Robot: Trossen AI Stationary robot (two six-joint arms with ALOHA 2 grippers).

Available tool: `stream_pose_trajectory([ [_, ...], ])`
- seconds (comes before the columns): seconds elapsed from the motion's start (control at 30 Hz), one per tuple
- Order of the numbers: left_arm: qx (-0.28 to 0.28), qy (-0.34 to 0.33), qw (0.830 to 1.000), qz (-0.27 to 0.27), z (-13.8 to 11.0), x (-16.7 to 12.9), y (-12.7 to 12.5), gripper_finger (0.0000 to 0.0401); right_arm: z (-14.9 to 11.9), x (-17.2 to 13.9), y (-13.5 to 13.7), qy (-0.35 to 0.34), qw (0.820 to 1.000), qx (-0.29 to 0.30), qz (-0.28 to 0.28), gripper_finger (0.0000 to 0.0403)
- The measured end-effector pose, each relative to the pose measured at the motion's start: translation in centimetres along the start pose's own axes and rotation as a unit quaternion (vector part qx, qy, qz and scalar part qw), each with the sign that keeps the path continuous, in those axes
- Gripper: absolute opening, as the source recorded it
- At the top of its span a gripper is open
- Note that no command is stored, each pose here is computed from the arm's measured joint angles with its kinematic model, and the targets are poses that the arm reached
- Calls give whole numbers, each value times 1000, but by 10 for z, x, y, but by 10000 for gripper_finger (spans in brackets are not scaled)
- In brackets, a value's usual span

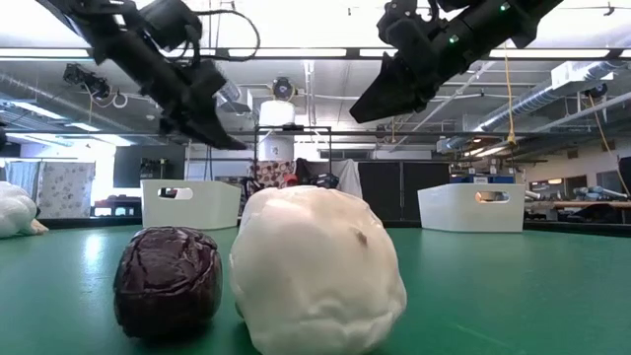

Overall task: Sort produce into baskets
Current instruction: Put the top eggplant into the left white bin, then put the right eggplant into the left white bin

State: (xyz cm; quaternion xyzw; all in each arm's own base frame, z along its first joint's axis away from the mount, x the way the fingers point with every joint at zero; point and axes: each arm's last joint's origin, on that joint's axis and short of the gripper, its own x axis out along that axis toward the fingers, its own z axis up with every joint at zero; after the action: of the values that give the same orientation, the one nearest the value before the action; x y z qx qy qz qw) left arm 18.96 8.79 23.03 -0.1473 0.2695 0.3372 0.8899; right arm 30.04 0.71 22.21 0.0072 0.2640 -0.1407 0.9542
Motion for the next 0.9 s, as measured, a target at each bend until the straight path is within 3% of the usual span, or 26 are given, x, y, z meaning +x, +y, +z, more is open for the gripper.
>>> stream_pose_trajectory([
  [0.2, -15, 46, 991, 123, -7, -1, 30, 116, -1, 0, 0, 3, 1000, 5, 0, 181],
  [0.4, -49, 59, 983, 169, -7, 7, 49, 142, -1, 0, 0, 3, 1000, 8, 0, 181],
  [0.6, -50, 89, 977, 189, -11, 15, 62, 188, -1, 0, 1, 4, 1000, 9, 9, 181],
  [0.7, -20, 94, 979, 179, -10, 15, 62, 210, -1, 0, 1, 4, 1000, 11, 9, 181],
  [0.9, 4, 70, 997, 34, -4, 9, 45, 218, -7, 0, 1, 38, 998, 38, 17, 181],
])
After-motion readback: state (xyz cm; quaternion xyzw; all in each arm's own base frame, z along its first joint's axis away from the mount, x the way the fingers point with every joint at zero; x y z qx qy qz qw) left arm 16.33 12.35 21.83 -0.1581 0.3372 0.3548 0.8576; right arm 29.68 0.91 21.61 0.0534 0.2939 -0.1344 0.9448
